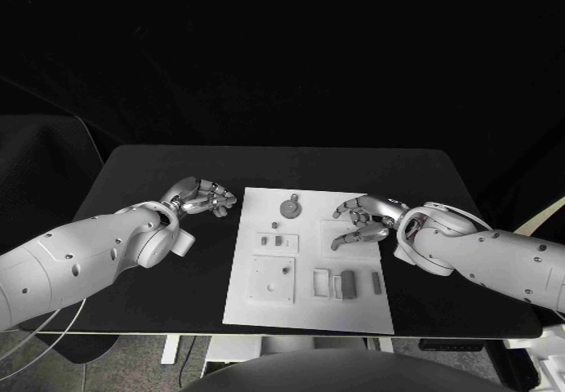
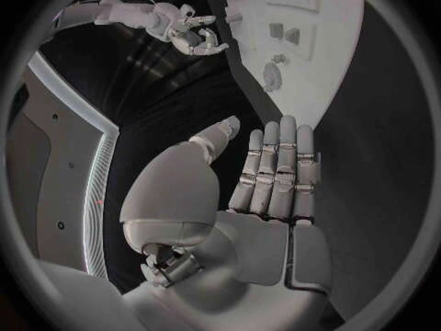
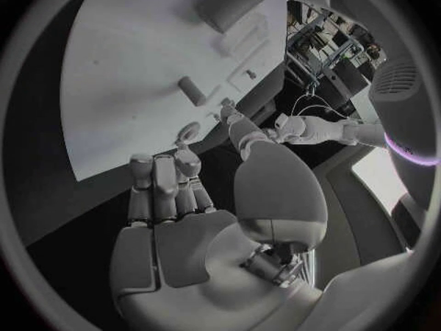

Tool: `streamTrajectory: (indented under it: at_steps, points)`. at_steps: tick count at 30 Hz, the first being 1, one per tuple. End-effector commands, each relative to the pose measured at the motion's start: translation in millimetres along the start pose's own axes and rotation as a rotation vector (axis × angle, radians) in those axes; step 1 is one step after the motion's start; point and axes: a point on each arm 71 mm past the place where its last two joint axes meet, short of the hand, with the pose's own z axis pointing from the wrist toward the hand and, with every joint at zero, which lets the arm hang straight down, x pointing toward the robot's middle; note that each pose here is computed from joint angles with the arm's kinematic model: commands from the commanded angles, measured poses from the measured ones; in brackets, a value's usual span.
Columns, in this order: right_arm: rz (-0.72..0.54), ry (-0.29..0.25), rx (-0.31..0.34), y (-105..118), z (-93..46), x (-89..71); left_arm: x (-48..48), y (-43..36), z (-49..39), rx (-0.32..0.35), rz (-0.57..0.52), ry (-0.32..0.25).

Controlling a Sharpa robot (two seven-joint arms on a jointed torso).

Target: Assemble the parts on the task board

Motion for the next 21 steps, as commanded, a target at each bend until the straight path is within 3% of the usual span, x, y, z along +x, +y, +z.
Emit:
streamTrajectory:
  at_steps: [1,11,21]
  points:
    - [-0.041,0.04,-0.015,1.7,0.7,11.6,0.7,-1.7,0.3,0.011,-0.008,0.009]
    - [-0.058,0.034,-0.013,-1.8,2.5,23.8,-0.2,-1.2,-0.2,0.01,-0.008,0.006]
    - [-0.062,0.016,-0.025,-0.1,3.5,24.4,0.1,-1.4,0.0,0.01,-0.008,0.008]
